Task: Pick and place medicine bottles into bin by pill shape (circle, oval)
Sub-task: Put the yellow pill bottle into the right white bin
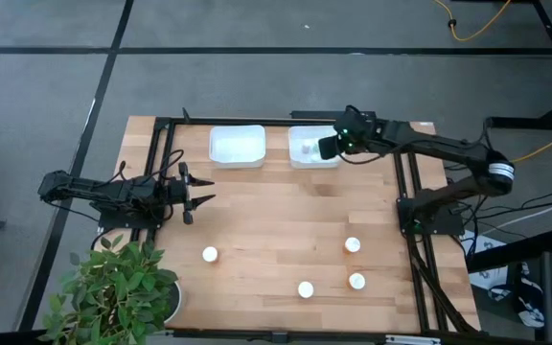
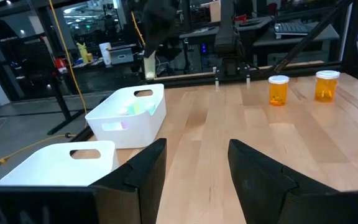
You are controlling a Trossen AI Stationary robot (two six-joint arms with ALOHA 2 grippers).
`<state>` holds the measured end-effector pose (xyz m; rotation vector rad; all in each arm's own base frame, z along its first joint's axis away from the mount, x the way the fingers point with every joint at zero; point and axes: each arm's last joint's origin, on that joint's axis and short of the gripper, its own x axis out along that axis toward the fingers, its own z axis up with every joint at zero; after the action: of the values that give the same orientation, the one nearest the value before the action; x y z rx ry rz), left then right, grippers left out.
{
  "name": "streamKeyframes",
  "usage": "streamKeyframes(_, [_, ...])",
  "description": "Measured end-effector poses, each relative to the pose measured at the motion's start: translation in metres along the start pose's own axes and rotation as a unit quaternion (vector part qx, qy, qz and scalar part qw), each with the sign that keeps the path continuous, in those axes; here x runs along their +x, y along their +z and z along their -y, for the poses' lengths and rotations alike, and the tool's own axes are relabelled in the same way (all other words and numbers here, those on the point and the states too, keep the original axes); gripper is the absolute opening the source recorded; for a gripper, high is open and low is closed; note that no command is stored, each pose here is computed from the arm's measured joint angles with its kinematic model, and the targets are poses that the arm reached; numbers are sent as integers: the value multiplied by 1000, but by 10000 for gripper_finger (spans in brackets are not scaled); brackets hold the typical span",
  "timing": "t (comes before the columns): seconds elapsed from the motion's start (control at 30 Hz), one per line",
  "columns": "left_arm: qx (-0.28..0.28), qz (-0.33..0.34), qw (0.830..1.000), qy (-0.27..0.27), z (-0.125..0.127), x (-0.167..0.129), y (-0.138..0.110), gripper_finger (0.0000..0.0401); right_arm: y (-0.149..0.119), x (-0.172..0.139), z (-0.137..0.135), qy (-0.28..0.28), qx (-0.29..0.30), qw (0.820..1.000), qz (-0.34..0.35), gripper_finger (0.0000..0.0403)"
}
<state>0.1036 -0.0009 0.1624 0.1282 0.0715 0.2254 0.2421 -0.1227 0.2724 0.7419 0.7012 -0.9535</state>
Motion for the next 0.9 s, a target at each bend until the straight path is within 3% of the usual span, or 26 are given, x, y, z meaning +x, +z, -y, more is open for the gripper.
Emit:
streamKeyframes(0.33, [0, 0, 1000, 0, 0, 0, 0, 166, -6, 48, 1, -48, -3, 997, -57, 120])
streamKeyframes(0.9, [0, 0, 1000, 0, 0, 0, 0, 166, -10, 90, -4, -90, -34, 995, -36, 121])
